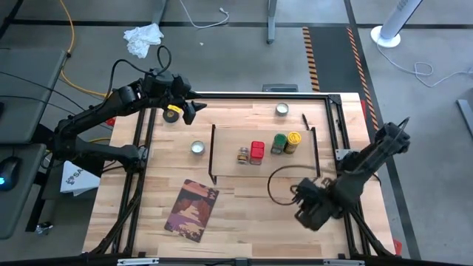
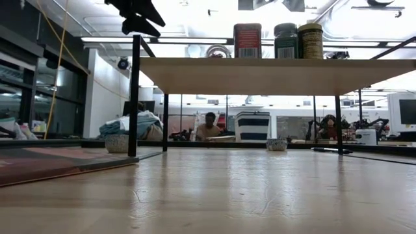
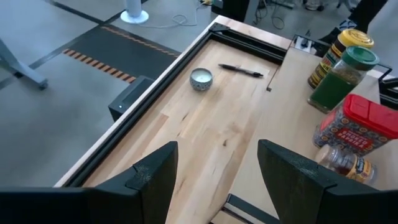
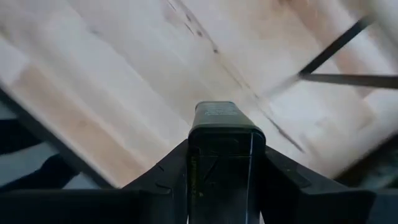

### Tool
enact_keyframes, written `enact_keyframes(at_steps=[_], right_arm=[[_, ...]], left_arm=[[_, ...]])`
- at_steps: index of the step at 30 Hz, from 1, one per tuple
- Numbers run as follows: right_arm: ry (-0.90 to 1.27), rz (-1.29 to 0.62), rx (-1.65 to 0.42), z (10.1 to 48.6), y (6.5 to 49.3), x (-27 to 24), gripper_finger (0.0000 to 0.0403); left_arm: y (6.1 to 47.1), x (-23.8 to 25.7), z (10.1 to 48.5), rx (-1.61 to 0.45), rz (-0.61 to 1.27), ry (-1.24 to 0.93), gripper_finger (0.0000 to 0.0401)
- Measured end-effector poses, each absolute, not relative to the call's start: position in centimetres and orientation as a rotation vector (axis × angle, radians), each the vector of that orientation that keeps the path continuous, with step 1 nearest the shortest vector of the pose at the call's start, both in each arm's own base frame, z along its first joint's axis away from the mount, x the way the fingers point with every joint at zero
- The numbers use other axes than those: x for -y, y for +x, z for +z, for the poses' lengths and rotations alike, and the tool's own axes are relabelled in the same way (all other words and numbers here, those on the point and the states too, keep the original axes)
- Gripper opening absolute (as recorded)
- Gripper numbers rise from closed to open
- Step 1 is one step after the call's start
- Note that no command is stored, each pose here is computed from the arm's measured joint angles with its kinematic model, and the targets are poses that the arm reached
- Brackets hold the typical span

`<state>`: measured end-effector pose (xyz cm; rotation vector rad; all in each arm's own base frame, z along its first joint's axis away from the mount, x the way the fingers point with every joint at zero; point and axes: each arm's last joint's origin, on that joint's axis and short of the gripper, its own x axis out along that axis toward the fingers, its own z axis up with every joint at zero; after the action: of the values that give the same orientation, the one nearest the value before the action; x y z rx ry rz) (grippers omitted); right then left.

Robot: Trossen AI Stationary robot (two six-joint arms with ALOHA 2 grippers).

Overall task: Shelf spices
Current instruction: Remove the black seasoning can from the shelf, then remove the yellow seasoning bottle from the shelf

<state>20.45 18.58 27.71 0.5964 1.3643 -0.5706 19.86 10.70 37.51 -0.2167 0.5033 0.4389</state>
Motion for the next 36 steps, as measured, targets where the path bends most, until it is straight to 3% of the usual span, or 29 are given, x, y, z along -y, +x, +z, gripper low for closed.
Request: enact_keyframes(at_steps=[9, 19, 23, 28, 31, 36], right_arm=[[0.802, -0.677, -1.305, 20.4, 20.6, -19.1, 0.0139], [0.776, -0.627, -1.366, 20.7, 20.6, -19.2, 0.0233], [0.711, -0.563, -1.439, 22.4, 20.9, -19.2, 0.0254], [0.54, -0.594, -1.459, 27.5, 20.4, -18.1, 0.0258], [0.495, -0.661, -1.364, 31.9, 20.2, -16.4, 0.0258], [0.457, -0.596, -1.087, 37.4, 21.2, -12.8, 0.0261]], left_arm=[[19.8, -10.7, 37.4, -0.493, 0.459, -0.297, 0.0221], [19.8, -10.6, 37.4, -0.489, 0.47, -0.329, 0.0221], [19.8, -10.7, 37.4, -0.489, 0.474, -0.328, 0.0221], [19.8, -10.7, 37.4, -0.491, 0.474, -0.329, 0.0221], [19.8, -10.6, 37.3, -0.503, 0.474, -0.333, 0.0221], [19.7, -10.7, 37.2, -0.506, 0.496, -0.355, 0.0221]])
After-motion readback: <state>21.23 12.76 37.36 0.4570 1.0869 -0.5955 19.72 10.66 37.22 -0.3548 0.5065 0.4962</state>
